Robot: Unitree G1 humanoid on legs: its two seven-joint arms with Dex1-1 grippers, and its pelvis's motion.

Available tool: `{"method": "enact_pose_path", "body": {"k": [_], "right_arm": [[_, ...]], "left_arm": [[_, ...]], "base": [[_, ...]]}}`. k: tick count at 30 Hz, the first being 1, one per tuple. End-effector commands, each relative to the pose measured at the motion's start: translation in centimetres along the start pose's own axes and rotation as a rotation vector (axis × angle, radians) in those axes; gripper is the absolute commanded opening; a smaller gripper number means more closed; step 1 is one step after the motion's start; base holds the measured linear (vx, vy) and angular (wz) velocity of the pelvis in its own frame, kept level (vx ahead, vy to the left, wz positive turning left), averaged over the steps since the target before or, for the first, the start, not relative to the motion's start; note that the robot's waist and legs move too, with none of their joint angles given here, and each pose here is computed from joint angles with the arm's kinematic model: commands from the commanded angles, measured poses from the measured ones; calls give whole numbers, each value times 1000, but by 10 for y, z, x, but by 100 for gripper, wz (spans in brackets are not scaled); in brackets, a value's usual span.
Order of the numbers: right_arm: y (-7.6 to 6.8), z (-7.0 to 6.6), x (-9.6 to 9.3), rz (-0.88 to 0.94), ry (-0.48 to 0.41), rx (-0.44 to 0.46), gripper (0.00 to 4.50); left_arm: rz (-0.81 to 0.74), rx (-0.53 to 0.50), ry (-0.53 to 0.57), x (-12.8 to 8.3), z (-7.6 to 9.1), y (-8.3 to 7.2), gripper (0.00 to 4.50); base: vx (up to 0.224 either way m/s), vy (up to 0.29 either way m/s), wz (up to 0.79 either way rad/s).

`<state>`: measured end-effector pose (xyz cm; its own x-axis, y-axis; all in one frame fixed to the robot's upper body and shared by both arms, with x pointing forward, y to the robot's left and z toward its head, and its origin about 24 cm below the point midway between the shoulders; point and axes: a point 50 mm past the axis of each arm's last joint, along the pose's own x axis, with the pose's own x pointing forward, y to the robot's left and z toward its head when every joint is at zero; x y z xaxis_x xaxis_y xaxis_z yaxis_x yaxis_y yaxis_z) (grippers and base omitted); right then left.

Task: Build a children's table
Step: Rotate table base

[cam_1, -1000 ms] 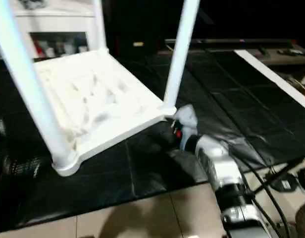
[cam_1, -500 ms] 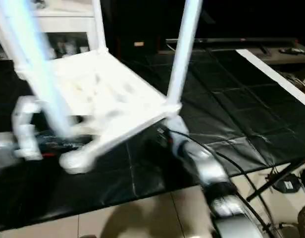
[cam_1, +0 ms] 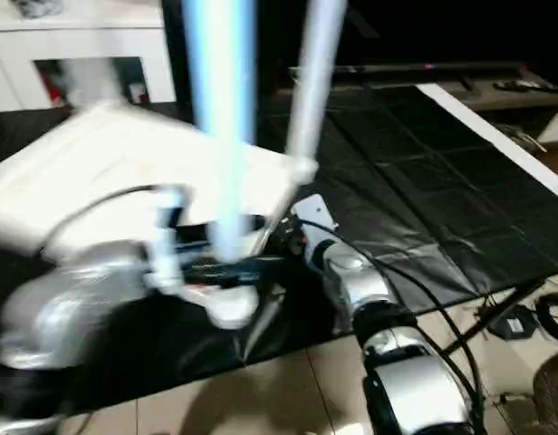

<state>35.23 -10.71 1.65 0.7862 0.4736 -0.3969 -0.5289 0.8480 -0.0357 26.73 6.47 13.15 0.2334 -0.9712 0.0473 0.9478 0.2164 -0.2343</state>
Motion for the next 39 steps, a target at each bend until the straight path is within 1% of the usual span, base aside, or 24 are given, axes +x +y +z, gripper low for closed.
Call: {"method": "enact_pose_path", "body": {"k": [1, 3, 5, 6, 7, 9, 10, 13, 15, 18, 20, 21, 22, 23, 24, 25, 26, 27, 28, 30, 32, 35, 38, 39], "right_arm": [[21, 14, 10, 83, -44, -35, 450], [20, 11, 9, 72, -35, -31, 450], [9, 4, 6, 8, -17, -17, 450], [9, 4, 6, 8, -17, -17, 450], [-5, -3, -1, -55, -7, 6, 450], [-5, -3, -1, -55, -7, 6, 450], [-16, -10, -7, -99, -4, 18, 450], [-35, -23, -23, -108, -6, 45, 450], [-41, -26, -29, -96, -13, 54, 450], [-52, -27, -44, -40, -42, 18, 450], [-57, -24, -53, 7, -62, -12, 450], [-60, -20, -61, 54, -87, -9, 450], [-61, -18, -65, 91, -92, -26, 450], [-61, -18, -66, 98, -95, -29, 450], [-60, -13, -75, 171, -113, -65, 450], [-59, -12, -83, 217, -114, -97, 450], [-59, -12, -83, 217, -114, -97, 450], [-58, -11, -89, 253, -110, -131, 450], [-57, -11, -96, 294, -94, -161, 450], [-52, -13, -112, 416, -37, -167, 450], [-46, -13, -125, 521, -11, -160, 450], [-37, -8, -139, 628, -18, -141, 450], [-34, -6, -145, 661, -17, -156, 450], [-32, -5, -146, 673, -19, -158, 450]], "left_arm": [[-46, 41, -4, 19, 5, -6, 446], [-11, 63, 4, 24, 5, -1, 446], [96, 128, 57, 21, 3, 15, 446], [96, 128, 57, 21, 3, 15, 446], [149, 174, 97, 11, 2, 27, 446], [149, 174, 97, 11, 2, 27, 446], [147, 188, 102, 1, 5, 29, 446], [65, 162, 104, -16, 9, 24, 446], [29, 148, 116, -23, 9, 22, 446], [-37, 132, 195, -35, 1, 20, 446], [-51, 160, 282, -41, -7, 23, 446], [-55, 194, 377, -46, -16, 27, 446], [-51, 222, 440, -49, -21, 30, 418], [-51, 228, 450, -49, -22, 31, 418], [-54, 275, 541, -52, -31, 35, 411], [-62, 282, 574, -53, -35, 36, 411], [-62, 282, 574, -53, -35, 36, 411], [-70, 288, 598, -53, -37, 37, 393], [-84, 294, 622, -54, -39, 37, 379], [-86, 323, 670, -54, -43, 41, 371], [-85, 344, 695, -54, -44, 45, 360], [-91, 374, 706, -52, -45, 52, 329], [-90, 388, 711, -51, -45, 56, 314], [-87, 392, 718, -51, -46, 57, 300]], "base": [[0, 0, 0], [0, 0, 0], [0, 0, 0], [0, 0, 0], [0, 0, 0], [0, 0, 0], [0, 0, 0], [0, 0, 0], [0, 0, 0], [0, 0, 0], [0, 0, 0], [0, 0, 0], [0, 0, 0], [0, 0, 0], [0, 0, 0], [0, 0, 0], [0, 0, 0], [0, 0, 0], [0, 0, 0], [0, 0, 0], [0, 0, 0], [0, 0, 0], [0, 0, 0], [0, 0, 0]]}}
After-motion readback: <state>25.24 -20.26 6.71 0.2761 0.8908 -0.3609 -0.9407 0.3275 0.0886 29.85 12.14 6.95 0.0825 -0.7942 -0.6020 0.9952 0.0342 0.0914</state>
